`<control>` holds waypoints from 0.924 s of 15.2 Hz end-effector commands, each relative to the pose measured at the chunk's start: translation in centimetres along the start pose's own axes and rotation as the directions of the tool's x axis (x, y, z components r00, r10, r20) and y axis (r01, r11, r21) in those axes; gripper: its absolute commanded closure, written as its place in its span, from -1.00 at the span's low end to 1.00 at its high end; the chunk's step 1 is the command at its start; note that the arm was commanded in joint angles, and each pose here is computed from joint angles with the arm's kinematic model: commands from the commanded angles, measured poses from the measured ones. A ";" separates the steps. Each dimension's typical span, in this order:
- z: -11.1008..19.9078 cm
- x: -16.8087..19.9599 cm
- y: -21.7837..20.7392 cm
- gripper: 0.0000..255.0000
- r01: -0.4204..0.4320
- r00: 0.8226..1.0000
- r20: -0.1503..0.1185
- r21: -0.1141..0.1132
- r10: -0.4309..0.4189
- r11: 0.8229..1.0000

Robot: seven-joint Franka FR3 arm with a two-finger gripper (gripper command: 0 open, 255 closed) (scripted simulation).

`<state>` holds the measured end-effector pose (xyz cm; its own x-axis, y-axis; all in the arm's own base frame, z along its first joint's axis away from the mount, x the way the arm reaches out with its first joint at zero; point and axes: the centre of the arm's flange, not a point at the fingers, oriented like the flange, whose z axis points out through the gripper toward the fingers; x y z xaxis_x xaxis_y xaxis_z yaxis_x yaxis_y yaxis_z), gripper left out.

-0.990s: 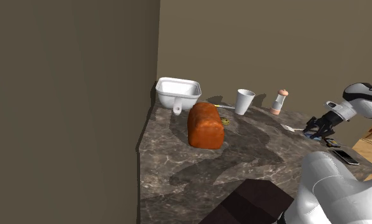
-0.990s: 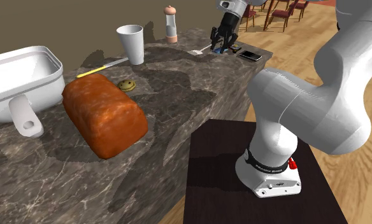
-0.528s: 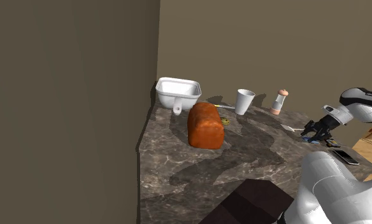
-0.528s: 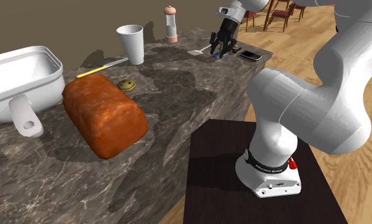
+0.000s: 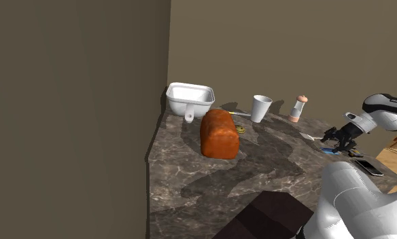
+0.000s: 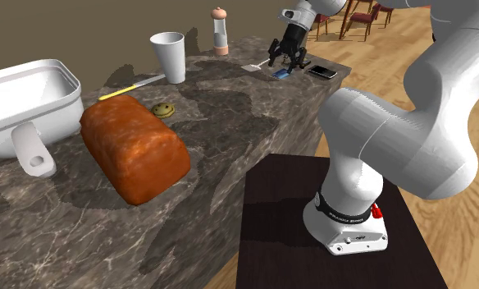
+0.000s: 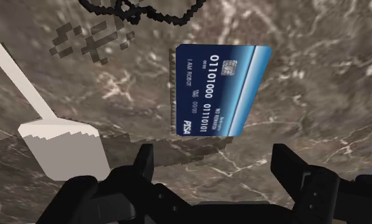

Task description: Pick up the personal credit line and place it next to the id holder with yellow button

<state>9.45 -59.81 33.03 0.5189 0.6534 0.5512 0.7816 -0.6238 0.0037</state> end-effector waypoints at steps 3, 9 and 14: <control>-1.3 0.0 0.0 -1.00 0.000 1.000 0.000 0.000 0.000 1.000; -5.0 0.0 0.0 -1.00 0.000 1.000 0.000 0.000 0.000 1.000; -5.0 0.0 0.0 -1.00 0.000 1.000 0.000 0.000 0.000 1.000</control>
<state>7.72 -61.95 37.19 0.5189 0.6534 0.5512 0.7816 -0.6238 0.0038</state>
